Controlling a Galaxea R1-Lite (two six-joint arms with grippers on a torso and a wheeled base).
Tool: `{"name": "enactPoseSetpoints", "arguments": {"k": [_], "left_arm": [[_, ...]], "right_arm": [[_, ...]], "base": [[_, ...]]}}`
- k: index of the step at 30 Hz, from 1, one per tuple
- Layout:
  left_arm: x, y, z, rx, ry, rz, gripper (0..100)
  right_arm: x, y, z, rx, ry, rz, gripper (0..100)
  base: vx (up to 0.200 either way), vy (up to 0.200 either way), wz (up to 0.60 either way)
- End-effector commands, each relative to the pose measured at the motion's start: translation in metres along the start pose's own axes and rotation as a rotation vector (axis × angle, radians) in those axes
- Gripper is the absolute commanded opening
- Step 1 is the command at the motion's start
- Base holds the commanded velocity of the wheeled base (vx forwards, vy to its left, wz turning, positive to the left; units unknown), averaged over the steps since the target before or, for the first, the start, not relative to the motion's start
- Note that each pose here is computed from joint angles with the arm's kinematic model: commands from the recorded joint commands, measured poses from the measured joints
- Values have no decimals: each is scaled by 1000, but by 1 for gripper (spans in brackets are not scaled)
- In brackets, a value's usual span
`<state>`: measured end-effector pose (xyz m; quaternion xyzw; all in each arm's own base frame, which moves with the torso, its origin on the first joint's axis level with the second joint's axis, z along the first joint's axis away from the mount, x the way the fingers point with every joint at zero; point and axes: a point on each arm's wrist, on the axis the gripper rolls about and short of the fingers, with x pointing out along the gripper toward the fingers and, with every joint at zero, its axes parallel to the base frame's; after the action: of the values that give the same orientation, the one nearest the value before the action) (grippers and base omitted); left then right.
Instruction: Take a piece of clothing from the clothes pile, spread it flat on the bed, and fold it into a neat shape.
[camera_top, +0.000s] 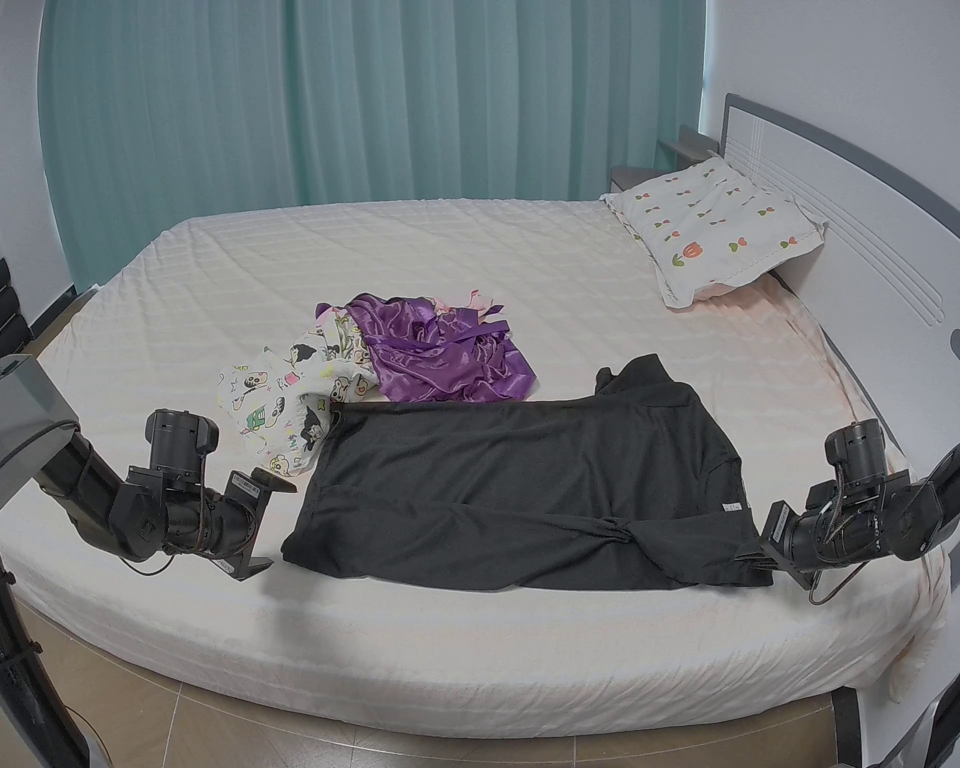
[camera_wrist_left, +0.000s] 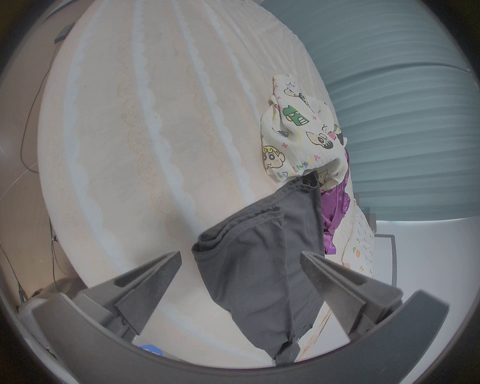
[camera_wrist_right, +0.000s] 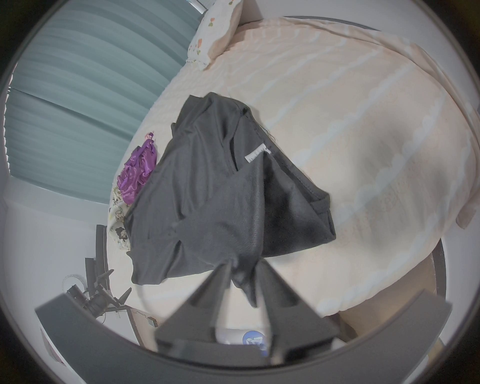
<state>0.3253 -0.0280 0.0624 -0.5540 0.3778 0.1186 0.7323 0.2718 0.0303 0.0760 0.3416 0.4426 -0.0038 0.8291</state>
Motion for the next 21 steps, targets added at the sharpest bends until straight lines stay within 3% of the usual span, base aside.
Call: {"name": "enactPoseSetpoints", "arguments": {"k": [1, 5, 10, 19, 21], "left_arm": [[-11, -2, -4, 8, 5, -19, 100], [-9, -2, -8, 13, 17, -15, 100], [-13, -10, -8, 27, 11, -46, 100], [-15, -13, -11, 30, 58, -71, 100], [-17, -13, -11, 28, 72, -80, 100]], "right_arm": [[12, -5, -3, 0, 22, -29, 100], [12, -2, 2, -44, -35, -4, 100], [11, 5, 20, -42, -115, 41, 100], [11, -5, 18, -4, -105, 27, 100], [12, -8, 18, 15, -107, 26, 100]], "base": [[0, 0, 0], [0, 0, 0], [0, 0, 0], [0, 0, 0], [200, 0, 0]]}}
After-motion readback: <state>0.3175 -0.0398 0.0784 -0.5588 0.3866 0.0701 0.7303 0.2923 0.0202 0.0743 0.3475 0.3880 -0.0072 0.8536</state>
